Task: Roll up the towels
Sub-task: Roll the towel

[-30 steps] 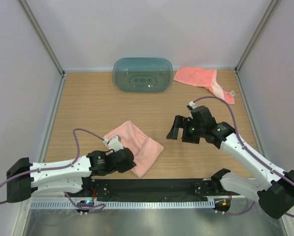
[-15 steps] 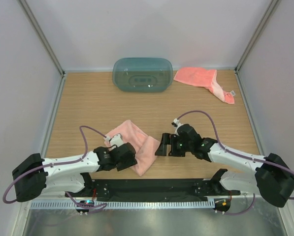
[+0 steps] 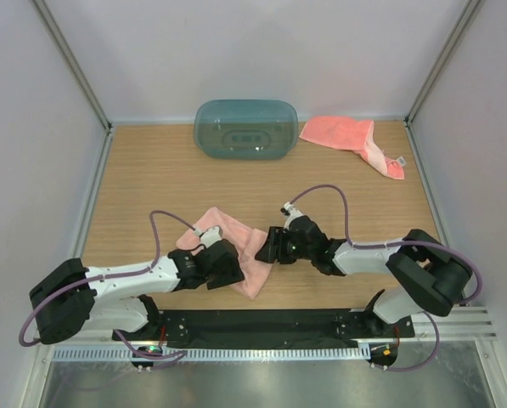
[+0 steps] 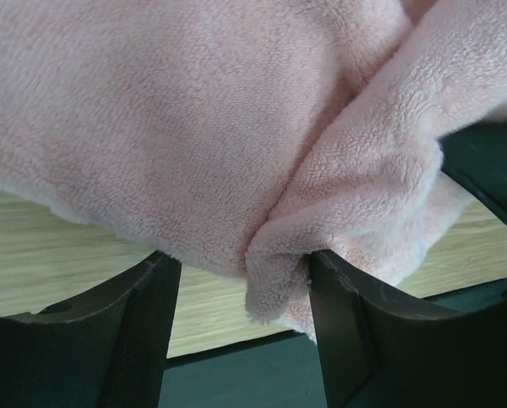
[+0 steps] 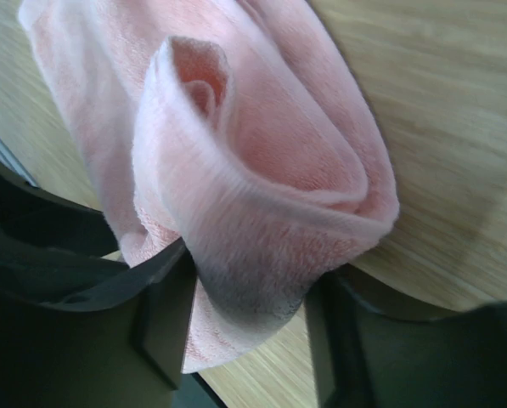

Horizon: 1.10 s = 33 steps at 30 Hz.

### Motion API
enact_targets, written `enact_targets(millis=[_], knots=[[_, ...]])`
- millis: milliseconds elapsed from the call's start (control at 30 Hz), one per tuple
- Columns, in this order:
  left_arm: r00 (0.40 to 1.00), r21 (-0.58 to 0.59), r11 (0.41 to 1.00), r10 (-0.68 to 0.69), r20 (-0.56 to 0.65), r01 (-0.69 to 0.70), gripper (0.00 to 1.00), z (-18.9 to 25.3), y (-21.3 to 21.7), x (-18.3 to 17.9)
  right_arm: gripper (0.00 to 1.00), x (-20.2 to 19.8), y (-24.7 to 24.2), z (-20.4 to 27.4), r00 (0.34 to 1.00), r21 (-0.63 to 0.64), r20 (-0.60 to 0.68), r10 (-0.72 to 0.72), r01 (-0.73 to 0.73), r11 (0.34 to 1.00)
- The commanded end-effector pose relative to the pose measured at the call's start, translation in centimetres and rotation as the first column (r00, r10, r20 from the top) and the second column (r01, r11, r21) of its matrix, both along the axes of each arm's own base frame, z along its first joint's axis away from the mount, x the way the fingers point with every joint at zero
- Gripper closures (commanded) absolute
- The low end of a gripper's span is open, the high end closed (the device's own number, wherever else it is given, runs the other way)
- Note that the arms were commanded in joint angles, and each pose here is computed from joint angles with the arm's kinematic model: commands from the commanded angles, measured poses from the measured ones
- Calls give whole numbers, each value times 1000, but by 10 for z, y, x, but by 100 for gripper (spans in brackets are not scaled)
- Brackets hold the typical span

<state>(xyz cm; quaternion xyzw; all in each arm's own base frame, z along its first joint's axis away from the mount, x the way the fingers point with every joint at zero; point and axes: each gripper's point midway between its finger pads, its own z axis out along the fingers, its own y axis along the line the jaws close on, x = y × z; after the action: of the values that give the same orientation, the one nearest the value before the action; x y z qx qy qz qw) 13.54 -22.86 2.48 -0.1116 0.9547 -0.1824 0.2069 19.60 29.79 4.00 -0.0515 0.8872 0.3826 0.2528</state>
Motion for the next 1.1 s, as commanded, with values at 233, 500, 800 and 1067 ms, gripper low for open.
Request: enact_targets(millis=[233, 500, 800, 1067], knots=[[976, 140, 972, -202, 81, 190, 26, 27, -5, 6, 76, 4, -5, -18, 998, -121, -40, -46, 41, 992], [905, 452, 879, -309, 293, 154, 24, 101, 7, 10, 78, 7, -1, -5, 997, -189, -73, -16, 2, 982], [683, 601, 702, -652, 328, 382, 25, 102, -64, -14, 78, 2, 6, 8, 990, -211, -133, 36, -64, 975], [631, 611, 641, -724, 278, 466, 21, 60, -99, -21, 78, -6, 5, 11, 985, -213, -161, 57, -91, 973]])
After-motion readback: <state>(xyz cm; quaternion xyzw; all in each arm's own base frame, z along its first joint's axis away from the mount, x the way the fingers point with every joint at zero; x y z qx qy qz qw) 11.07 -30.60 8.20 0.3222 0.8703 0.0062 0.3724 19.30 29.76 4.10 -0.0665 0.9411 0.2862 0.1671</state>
